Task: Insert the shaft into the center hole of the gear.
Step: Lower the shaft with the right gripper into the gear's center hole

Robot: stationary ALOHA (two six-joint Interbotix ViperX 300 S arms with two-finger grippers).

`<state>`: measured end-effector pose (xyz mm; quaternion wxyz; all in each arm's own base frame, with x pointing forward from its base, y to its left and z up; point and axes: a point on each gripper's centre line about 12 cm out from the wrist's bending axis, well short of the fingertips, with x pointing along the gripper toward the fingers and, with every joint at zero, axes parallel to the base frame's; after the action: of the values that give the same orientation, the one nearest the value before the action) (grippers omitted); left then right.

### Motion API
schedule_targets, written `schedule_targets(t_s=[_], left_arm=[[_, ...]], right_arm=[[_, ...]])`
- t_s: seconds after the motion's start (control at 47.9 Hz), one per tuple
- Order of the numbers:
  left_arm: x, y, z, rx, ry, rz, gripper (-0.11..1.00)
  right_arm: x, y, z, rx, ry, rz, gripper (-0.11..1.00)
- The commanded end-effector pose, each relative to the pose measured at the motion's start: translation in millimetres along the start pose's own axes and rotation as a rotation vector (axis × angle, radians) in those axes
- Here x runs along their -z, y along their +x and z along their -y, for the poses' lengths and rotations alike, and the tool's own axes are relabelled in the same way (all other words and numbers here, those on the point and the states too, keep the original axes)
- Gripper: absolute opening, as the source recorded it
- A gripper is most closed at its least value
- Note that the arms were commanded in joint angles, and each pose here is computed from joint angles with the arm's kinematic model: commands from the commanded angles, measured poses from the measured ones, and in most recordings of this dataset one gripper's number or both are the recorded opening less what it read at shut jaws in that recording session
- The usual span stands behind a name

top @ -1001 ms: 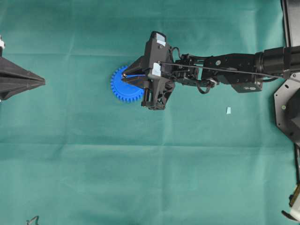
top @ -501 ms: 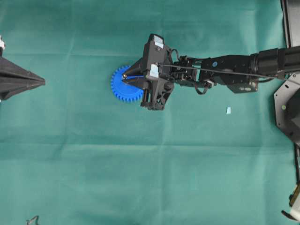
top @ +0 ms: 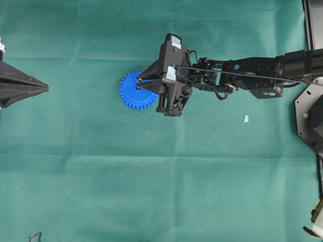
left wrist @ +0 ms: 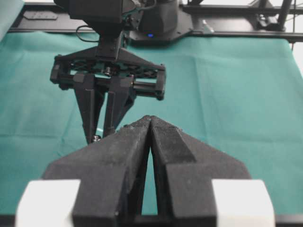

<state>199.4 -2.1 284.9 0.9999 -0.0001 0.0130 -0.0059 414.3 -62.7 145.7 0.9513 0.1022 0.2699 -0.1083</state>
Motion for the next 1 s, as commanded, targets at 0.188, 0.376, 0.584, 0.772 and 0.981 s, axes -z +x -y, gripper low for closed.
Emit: schedule_targets(t_s=[0.188,0.376,0.584,0.772,0.981], left_arm=[[-9,2,0,0.002,0.005,0.023,0.0],[-9,2,0,0.002,0.005,0.02,0.0],[-8,2,0,0.002,0.005,0.015,0.0],[-6,2,0,0.002,0.005,0.002,0.0],[-7,2,0,0.002,0.006,0.003,0.0]], right_arm=[[-6,6,0,0.001,0.008,0.022,0.18],[3,13,0,0.004,0.009,-0.007,0.18],[11,18,1,0.008,0.011,-0.026,0.18],[11,18,1,0.008,0.013,-0.024,0.18],[11,18,1,0.009,0.014,-0.024,0.19]])
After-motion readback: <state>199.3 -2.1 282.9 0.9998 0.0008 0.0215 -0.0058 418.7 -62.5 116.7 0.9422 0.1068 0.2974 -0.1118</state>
